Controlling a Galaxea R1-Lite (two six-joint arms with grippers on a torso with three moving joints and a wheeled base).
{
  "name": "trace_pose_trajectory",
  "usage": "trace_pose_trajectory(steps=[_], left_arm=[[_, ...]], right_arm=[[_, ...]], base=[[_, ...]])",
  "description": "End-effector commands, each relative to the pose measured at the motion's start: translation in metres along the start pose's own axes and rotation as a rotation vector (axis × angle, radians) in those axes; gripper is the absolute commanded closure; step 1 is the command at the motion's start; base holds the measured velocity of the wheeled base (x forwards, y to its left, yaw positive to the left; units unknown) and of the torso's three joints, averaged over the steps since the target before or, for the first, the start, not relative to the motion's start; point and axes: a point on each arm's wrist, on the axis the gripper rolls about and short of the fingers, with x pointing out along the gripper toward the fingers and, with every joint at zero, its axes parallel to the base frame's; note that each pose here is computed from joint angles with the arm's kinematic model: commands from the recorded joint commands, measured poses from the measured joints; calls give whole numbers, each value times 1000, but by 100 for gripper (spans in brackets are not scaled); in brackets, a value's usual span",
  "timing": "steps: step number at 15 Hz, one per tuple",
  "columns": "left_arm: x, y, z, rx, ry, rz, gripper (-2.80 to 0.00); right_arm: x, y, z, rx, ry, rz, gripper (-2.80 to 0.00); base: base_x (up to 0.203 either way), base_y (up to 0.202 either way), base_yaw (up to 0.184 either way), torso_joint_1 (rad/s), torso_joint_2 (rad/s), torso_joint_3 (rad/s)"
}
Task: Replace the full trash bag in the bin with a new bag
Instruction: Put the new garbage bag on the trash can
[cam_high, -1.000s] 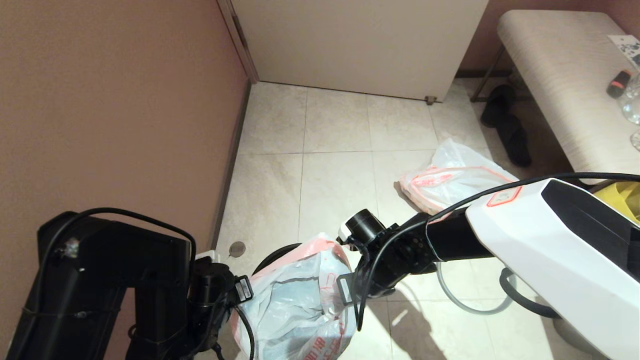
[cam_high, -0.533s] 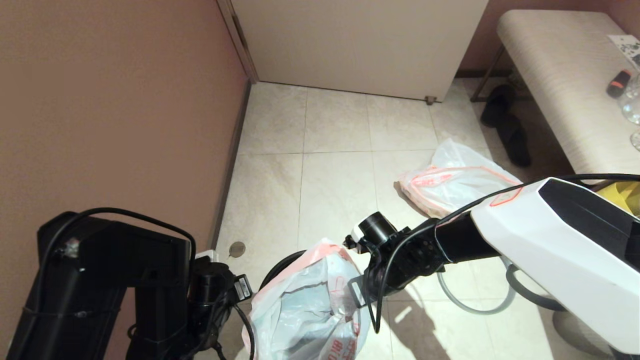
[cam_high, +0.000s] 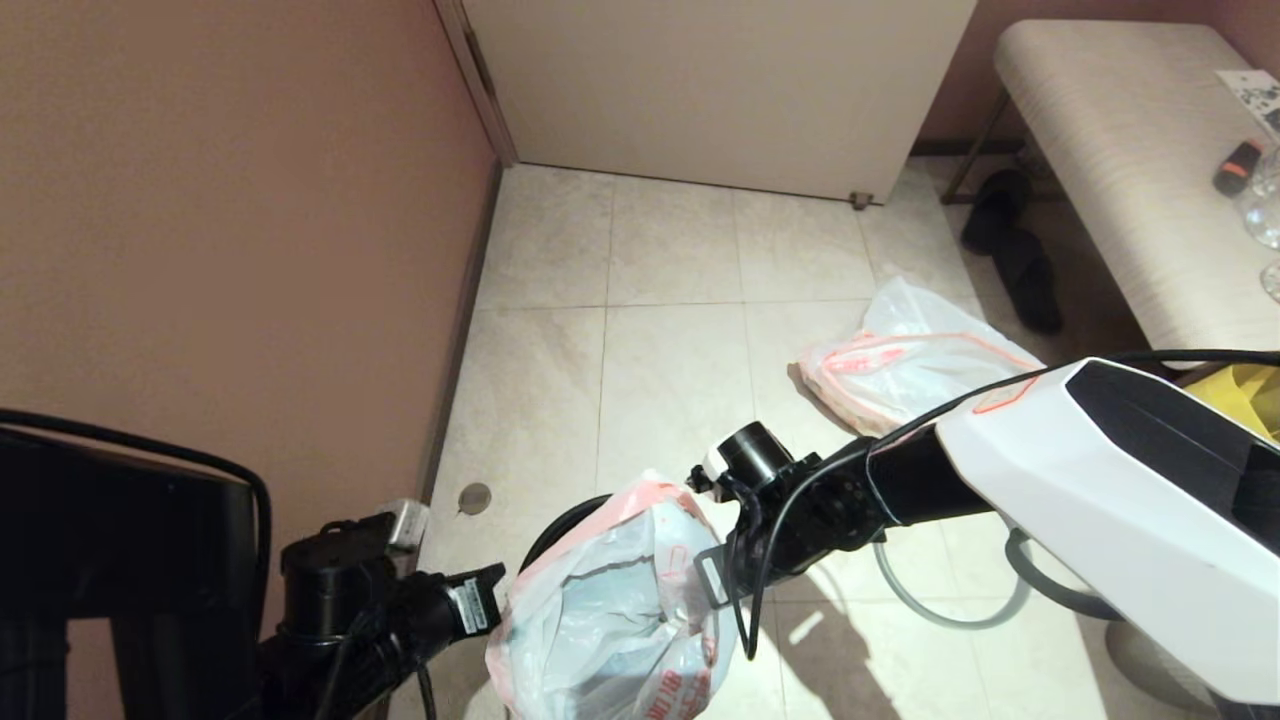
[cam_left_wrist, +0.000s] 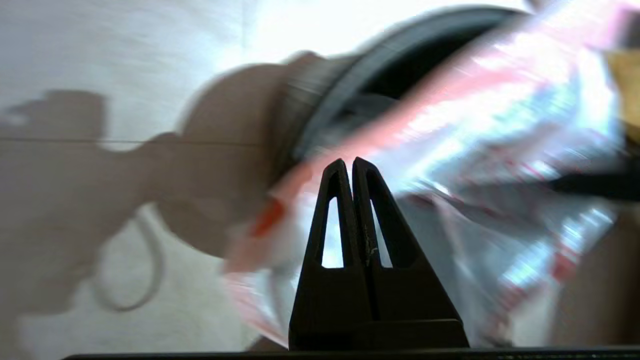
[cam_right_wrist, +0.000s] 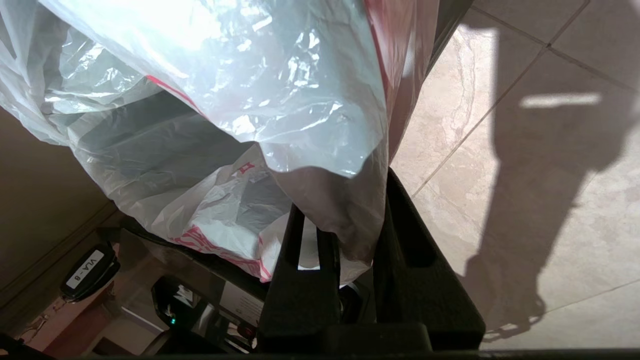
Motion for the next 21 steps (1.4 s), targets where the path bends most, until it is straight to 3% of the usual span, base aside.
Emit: trace_pose_trajectory(steps=[1,5,7,9,12,16,21], left_arm=[[-13,-7,9,6,-38,-106,0],[-22,-6,0,8,56,-210,0],[-8,1,-12,19,115,-186,0],[-2,6,-14,29,125,-164,0],[7,13,-13,20,104,-115,0],[10,17,7,-9,-11,-52,0],[4,15,17,-40,-65,-52,0]], right_arm=[[2,0,-1,2,5,0,0],[8,-1,-2,2,11,2,0],[0,8,-1,-10,-1,19,0],[-9,16,1,-24,-15,49,0],[-19,29,-1,-50,-17,69,0],[-20,37,-8,-66,26,71,0],[-11,42,-19,-82,98,63,0]], base=[[0,0,0,0,0,0],[0,0,0,0,0,0],[0,0,0,0,0,0],[0,0,0,0,0,0],[0,0,0,0,0,0],[0,0,0,0,0,0],[0,0,0,0,0,0]])
